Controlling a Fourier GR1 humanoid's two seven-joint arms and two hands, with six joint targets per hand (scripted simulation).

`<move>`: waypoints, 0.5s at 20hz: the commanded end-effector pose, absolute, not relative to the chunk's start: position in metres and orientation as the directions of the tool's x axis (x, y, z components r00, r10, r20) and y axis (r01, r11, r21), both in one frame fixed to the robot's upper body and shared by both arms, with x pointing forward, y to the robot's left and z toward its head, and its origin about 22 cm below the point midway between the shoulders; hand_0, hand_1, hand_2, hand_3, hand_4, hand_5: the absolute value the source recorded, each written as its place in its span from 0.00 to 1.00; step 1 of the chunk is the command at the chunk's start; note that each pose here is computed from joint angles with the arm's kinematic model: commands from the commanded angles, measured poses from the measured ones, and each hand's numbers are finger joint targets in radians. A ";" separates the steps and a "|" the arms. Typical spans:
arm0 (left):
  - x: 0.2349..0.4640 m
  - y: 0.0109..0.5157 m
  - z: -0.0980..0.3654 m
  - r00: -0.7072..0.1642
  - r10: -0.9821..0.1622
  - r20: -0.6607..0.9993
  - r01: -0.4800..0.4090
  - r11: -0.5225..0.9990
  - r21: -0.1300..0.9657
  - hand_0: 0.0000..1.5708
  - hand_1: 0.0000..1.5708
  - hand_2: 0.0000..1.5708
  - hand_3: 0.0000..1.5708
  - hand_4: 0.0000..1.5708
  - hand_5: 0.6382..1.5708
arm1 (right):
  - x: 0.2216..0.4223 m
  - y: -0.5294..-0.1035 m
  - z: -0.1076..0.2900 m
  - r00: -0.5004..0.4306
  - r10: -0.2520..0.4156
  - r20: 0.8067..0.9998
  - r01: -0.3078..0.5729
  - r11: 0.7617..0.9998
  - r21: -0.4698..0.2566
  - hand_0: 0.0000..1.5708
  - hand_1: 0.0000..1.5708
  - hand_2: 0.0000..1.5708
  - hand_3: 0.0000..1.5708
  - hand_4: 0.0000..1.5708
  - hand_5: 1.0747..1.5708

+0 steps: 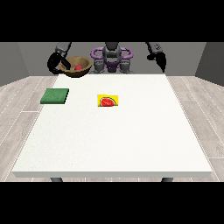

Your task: Pick the cup and pour the ball into the bowl, then pick the bowl and place it on the pad

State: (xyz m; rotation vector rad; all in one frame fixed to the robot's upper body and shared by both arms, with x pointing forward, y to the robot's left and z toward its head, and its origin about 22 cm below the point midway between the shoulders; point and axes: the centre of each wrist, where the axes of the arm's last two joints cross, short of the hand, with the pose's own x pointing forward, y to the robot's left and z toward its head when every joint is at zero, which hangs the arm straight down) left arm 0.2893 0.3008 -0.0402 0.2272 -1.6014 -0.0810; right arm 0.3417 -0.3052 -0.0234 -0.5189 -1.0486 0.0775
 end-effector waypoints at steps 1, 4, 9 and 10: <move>0.297 0.311 -0.030 -0.095 -0.183 0.978 -0.108 0.979 0.173 0.00 0.00 0.00 0.00 0.65 0.84 | 0.337 -0.348 -0.002 0.454 0.301 0.838 0.224 0.872 -0.435 1.00 1.00 1.00 0.43 0.50 1.00; 0.298 0.278 -0.029 -0.152 -0.171 0.973 -0.052 0.985 0.165 0.00 0.00 0.00 0.00 0.67 0.85 | 0.341 -0.368 0.011 0.457 0.293 0.840 0.297 0.840 -0.455 1.00 1.00 1.00 0.14 0.56 1.00; 0.328 0.332 0.053 -0.282 -0.151 0.948 -0.040 0.989 0.146 0.00 0.00 0.00 0.00 0.82 0.94 | 0.330 -0.433 0.038 0.404 0.305 0.862 0.389 0.796 -0.464 1.00 1.00 1.00 0.00 0.57 1.00; 0.315 0.369 0.046 -0.275 -0.151 0.949 -0.075 0.988 0.136 0.00 0.00 0.00 0.00 0.83 0.95 | 0.327 -0.431 0.035 0.400 0.290 0.869 0.383 0.809 -0.446 1.00 1.00 1.00 0.00 0.58 1.00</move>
